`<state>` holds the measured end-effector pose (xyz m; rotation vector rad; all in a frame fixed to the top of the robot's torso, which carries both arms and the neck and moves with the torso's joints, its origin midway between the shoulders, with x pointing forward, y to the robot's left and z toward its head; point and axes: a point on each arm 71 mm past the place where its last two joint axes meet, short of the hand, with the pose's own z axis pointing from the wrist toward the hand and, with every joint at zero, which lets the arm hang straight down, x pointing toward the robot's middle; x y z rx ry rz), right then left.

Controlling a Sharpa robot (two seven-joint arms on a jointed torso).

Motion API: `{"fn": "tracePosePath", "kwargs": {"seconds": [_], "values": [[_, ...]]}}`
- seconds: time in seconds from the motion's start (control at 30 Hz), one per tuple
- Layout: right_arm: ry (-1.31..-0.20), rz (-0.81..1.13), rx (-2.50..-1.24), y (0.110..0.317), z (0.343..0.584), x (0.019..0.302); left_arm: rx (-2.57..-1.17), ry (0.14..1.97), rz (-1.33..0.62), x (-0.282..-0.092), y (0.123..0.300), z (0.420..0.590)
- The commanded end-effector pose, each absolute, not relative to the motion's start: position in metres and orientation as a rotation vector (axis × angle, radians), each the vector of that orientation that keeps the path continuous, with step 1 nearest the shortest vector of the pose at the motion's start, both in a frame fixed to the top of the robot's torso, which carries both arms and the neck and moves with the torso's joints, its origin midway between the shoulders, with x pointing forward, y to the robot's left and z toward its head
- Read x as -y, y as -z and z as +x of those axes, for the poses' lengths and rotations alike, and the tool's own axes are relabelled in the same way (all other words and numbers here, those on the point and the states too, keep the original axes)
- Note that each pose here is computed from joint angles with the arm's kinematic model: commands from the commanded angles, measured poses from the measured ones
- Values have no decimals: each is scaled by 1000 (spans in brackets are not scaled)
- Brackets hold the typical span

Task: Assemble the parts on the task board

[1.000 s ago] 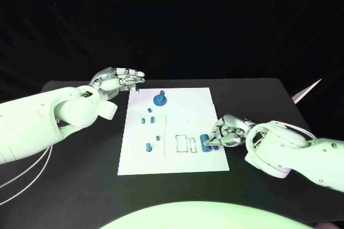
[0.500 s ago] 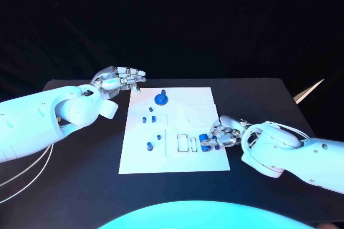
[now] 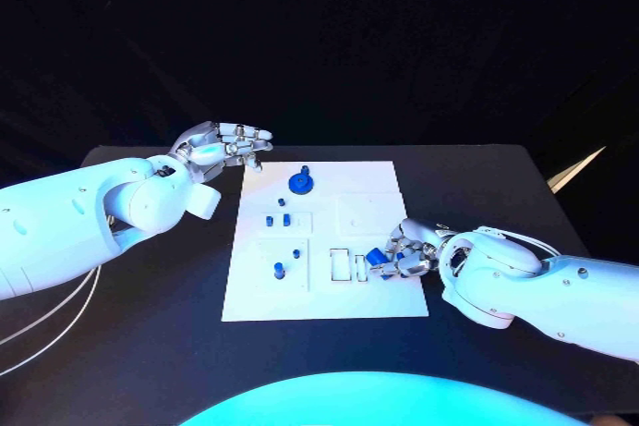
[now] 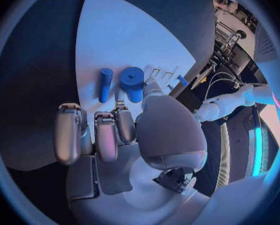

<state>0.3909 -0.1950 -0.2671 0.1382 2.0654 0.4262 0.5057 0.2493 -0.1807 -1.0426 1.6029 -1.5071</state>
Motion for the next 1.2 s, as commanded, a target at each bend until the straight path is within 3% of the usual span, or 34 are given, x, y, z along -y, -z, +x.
{"fn": "tracePosePath", "kwargs": {"seconds": [0.03,0.63,0.9,1.2], "values": [[-425,126,-2077,271,389,192,-1604,1514,-1041,-248,180,505],[-517,256,-2003,261,385,190,-1603,1509,-1043,-249,180,506],[-584,352,-2067,249,383,184,-1610,1512,-1043,-247,181,506],[-619,336,-2176,252,381,166,-1613,1516,-1041,-245,181,506]]}}
